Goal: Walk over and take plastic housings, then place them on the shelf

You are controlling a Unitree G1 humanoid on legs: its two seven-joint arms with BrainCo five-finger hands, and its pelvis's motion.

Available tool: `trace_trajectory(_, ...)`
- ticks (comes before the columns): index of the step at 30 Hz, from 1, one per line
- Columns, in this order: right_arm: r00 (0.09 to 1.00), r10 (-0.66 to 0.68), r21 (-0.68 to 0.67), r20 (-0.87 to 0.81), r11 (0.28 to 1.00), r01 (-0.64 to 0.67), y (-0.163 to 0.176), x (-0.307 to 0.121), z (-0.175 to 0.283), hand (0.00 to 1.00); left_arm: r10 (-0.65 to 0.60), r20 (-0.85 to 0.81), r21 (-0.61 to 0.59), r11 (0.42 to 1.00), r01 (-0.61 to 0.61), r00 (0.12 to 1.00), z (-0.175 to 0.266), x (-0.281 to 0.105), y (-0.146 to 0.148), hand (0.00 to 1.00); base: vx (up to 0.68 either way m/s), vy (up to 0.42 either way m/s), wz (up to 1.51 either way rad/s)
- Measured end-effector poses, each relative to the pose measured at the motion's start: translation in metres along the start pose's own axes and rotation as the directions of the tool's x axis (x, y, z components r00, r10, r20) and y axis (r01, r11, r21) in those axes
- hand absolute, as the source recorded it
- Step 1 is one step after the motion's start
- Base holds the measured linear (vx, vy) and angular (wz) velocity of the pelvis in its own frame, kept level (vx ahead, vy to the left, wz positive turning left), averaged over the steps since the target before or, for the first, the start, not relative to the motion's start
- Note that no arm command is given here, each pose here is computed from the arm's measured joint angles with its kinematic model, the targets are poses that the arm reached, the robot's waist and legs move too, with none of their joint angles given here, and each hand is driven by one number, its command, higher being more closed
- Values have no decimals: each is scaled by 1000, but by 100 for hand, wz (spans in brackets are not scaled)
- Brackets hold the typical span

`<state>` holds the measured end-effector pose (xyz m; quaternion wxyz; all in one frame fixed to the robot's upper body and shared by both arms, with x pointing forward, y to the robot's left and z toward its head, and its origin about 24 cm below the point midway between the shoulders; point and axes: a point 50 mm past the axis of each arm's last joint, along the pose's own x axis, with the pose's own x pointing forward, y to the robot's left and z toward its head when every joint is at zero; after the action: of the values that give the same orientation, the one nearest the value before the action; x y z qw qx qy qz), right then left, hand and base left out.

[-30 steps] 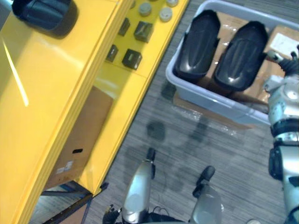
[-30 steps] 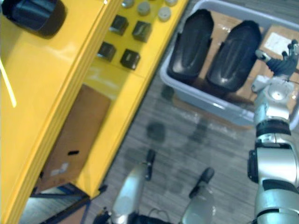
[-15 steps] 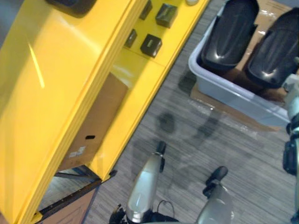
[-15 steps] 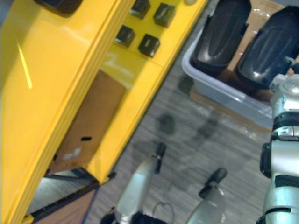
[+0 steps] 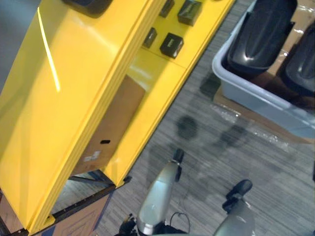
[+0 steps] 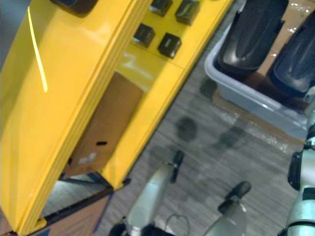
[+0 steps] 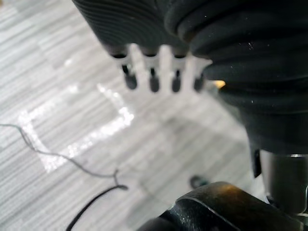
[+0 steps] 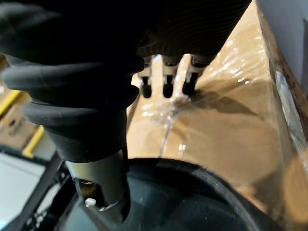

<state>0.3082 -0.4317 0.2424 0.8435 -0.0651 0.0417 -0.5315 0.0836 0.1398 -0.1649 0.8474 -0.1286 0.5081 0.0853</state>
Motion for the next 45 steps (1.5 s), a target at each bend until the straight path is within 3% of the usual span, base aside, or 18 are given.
trace_trajectory(7, 1000, 16, -178, 11, 984, -14, -18, 7, 0, 100, -10, -1, 5, 1000, 10, 1000, -2, 0, -2, 0, 25, -21, -3)
trace_trajectory(15, 1000, -24, -439, 11, 898, 27, -16, 6, -4, 100, -23, 77, 9, 1000, 23, 997, 7, 0, -6, 0, 9, -21, -2)
trace_trajectory(20, 999, 10, -592, 47, 806, 20, -7, 3, -3, 100, -28, 251, 25, 999, 22, 968, 43, -2, -8, 0, 0, 0, 0)
trace_trajectory(25, 990, 54, -661, 129, 749, 45, 0, 0, 7, 100, -38, 435, -6, 999, 44, 900, 88, -11, -17, 0, -4, -19, 1)
trace_trajectory(29, 977, 130, -670, 170, 742, 18, 24, -9, 6, 100, -19, 550, -75, 995, 72, 835, 120, -22, -24, 0, 9, -27, -8)
trace_trajectory(37, 901, 196, -623, 388, 776, 100, 56, -34, 38, 100, -5, 727, -136, 979, 151, 687, 172, -55, -31, 0, -23, -18, -6)
trace_trajectory(41, 824, 274, -596, 496, 798, 93, 84, -59, 38, 100, -21, 827, -103, 977, 188, 562, 198, -87, -29, 0, -5, -61, -7)
trace_trajectory(45, 776, 277, -572, 567, 810, 130, 92, -71, 33, 100, -80, 857, -25, 980, 195, 509, 209, -100, -35, 0, 19, -46, -5)
